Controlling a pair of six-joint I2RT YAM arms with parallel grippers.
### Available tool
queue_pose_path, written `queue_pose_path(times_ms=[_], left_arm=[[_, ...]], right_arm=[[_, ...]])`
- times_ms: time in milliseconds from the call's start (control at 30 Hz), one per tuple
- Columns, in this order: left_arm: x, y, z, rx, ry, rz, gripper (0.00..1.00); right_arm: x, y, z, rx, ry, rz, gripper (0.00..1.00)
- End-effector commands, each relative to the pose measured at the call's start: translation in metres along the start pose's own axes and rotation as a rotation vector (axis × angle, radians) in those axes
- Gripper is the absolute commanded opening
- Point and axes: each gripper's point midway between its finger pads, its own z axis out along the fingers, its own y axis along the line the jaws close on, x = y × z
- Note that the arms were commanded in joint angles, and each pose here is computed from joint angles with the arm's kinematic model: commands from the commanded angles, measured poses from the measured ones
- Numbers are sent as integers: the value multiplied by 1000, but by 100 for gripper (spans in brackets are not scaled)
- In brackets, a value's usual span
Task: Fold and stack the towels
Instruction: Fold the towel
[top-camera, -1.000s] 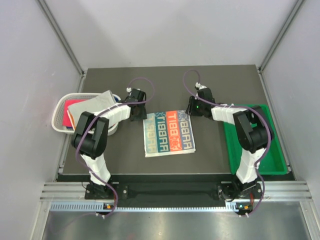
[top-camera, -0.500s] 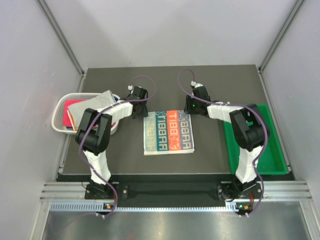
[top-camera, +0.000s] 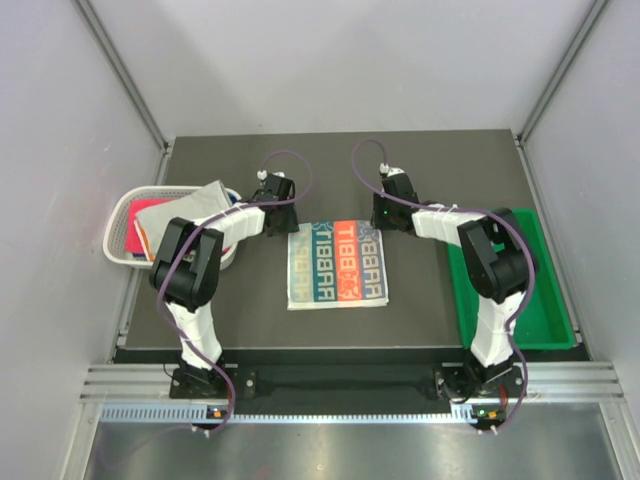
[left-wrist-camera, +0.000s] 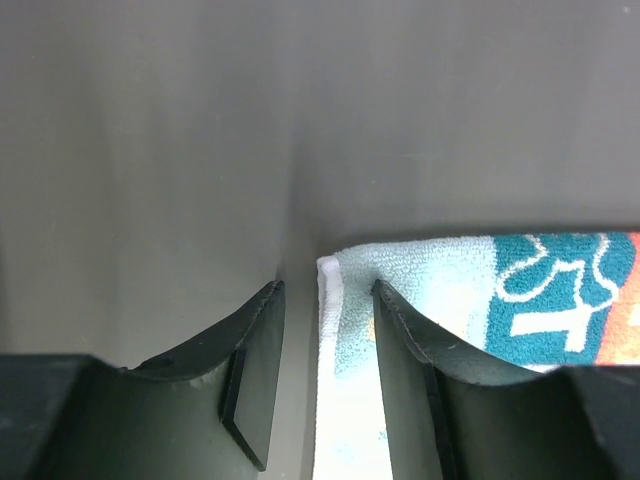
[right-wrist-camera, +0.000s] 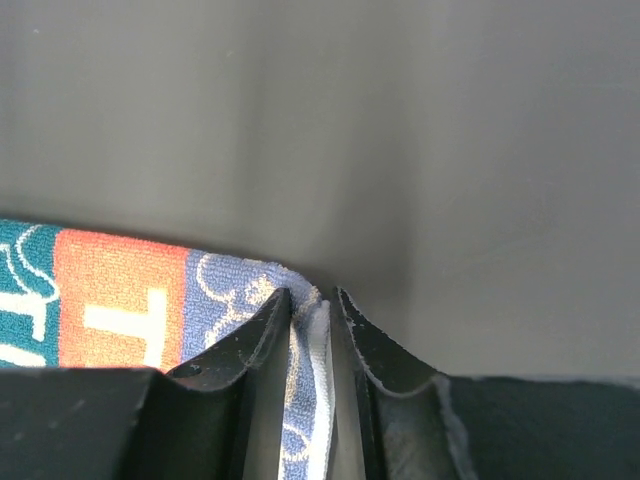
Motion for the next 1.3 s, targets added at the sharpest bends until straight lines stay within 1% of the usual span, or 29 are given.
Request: queue_pose_path(times_ms=[0,133,233,333,567,633,833,933,967,1067,1100,1200,1267], left_arm=[[-26,-14,-14,72,-95,-9,46],[-23,-10,-4,35,-68,-5,46],[-14,-3,3,4,-42,-3,45],[-9,-2,7,6,-32,-6,43],[-9,-9,11,53,-60,-24,42],[-6,-7,15,41,-44,-22,40],[-8,0,22,3,-56,-15,37],[-7,-2,26,15,-51,-13,31],[-7,-4,27,25,-54,-14,26],[-8,-9,27,59,-62,-16,18],[-7,-10,26,64,-59,-18,10],[-6,-14,25,87,-56,-27,0],[-8,-15,24,93,-70,-32,0]], right_arm=[[12,-3,3,29,56,-30,22],[9,-2,2,27,52,-30,18],[8,-1,1,25,51,-31,17],[6,0,0,24,48,-35,17],[6,0,2,23,52,-37,15],[7,0,2,21,53,-39,14],[4,1,3,18,50,-42,13],[5,1,3,17,52,-48,12],[5,2,3,14,50,-47,12],[4,3,1,7,48,-49,11],[6,2,1,7,51,-51,10],[6,2,0,6,50,-51,8],[4,0,0,11,40,-48,6]])
